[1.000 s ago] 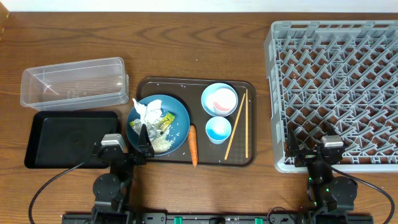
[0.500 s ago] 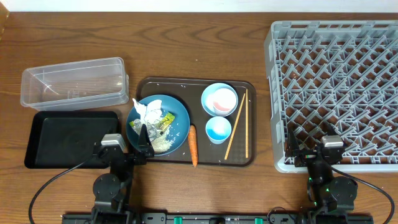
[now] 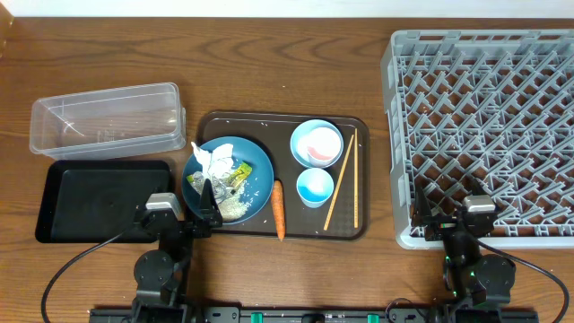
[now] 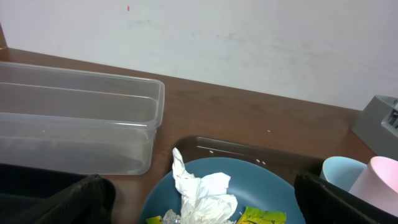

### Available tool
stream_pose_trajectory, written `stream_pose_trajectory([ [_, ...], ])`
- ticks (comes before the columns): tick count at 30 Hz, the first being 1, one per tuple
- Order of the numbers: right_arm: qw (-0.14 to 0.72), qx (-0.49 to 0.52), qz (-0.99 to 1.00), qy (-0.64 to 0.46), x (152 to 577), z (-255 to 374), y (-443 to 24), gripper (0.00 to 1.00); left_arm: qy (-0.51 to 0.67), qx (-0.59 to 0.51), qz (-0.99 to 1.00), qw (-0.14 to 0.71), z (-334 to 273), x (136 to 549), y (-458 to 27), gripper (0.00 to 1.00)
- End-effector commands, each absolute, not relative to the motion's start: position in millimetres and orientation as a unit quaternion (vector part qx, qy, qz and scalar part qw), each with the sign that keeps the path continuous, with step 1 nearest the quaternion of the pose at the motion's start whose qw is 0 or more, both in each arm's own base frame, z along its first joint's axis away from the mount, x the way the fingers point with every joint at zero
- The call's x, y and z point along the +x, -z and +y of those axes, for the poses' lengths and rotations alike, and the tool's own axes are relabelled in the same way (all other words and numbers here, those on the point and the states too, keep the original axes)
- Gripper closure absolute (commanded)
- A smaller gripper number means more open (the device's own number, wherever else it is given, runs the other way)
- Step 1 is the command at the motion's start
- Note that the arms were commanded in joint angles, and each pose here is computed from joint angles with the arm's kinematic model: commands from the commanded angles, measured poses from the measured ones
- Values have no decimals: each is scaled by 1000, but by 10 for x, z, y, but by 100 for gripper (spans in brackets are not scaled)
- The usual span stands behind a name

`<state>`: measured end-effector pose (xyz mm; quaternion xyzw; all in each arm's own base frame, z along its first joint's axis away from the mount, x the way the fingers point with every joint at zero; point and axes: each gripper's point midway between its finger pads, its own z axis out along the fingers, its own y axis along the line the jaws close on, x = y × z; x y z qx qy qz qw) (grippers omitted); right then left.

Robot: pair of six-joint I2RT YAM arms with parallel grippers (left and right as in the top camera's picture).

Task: Sort waste into correct bins and load items into the dishwasher rack

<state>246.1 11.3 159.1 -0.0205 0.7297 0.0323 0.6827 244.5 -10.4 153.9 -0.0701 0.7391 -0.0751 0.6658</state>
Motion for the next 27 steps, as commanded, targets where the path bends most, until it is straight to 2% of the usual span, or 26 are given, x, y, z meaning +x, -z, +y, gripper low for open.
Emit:
stream_pose_trajectory([
  [1,683,-31,729,-32,2457,149,-1589,1,60,-67,757,648,-77,2436,-1368,2],
  [14,672,30,734,-94,2423,166,-1727,1,57,-69,774,627,-69,2358,-1628,2],
  [21,622,37,777,-92,2360,164,-2025,1,43,-68,833,547,-71,2366,-1901,2],
  [27,529,44,843,-92,2387,180,-2169,1,56,-51,888,453,-199,2515,-2200,2],
])
